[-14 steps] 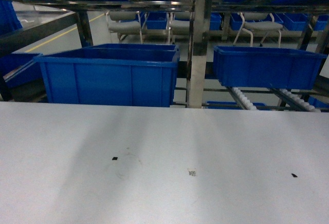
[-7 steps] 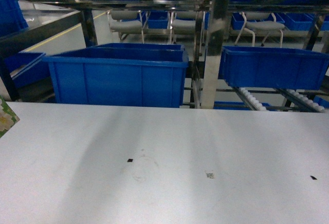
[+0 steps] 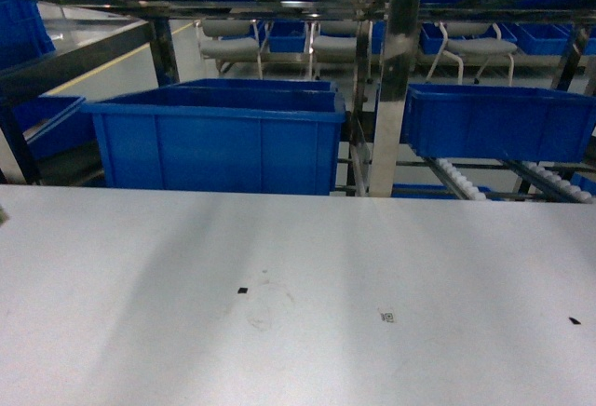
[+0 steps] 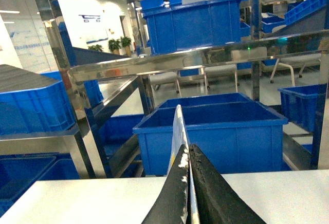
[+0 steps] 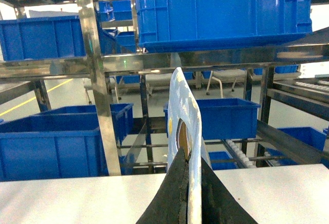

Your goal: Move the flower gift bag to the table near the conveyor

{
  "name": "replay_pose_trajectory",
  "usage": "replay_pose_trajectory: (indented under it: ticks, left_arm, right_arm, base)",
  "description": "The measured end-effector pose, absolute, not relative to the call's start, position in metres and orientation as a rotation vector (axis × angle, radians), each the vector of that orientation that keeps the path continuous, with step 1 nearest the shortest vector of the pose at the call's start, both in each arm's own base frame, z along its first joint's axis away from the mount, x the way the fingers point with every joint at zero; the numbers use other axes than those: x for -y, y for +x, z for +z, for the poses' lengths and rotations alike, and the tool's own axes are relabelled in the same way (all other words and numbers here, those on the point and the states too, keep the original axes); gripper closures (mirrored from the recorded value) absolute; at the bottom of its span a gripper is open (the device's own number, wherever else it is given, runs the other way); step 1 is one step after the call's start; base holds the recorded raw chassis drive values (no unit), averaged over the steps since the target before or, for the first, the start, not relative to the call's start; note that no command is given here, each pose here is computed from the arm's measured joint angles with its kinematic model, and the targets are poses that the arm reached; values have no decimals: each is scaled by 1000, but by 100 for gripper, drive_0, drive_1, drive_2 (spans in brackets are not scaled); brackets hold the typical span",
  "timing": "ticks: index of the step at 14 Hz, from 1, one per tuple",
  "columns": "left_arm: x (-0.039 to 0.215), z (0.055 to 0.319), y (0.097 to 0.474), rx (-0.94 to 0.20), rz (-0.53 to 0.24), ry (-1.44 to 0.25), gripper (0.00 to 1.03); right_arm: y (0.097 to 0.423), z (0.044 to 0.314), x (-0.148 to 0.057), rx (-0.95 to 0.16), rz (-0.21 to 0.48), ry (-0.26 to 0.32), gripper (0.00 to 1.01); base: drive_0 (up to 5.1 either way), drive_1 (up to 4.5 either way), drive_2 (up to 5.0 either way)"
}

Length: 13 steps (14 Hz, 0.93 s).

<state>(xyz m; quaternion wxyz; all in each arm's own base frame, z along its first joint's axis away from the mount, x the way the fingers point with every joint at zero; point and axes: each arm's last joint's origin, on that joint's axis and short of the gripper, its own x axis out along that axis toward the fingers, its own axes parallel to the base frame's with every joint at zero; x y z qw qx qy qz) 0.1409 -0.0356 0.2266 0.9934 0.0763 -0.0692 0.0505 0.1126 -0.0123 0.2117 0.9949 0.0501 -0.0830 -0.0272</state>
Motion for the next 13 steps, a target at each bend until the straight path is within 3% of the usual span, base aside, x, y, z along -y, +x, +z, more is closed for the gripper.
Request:
replay_pose_trajectory:
  ticks: [4,7,13]
  left_arm:
    - [36,227,141,138,100,153,101]
    - [36,227,141,139,101,153,101]
    - [36,227,141,139,101,153,101]
  right_arm:
    - [139,200,8,126,42,85,99]
    - [150,192,8,110,52,81,99]
    - [206,169,15,48,68,79,99]
  base:
    - [0,0,0]
    - [0,0,0]
    - [0,0,0]
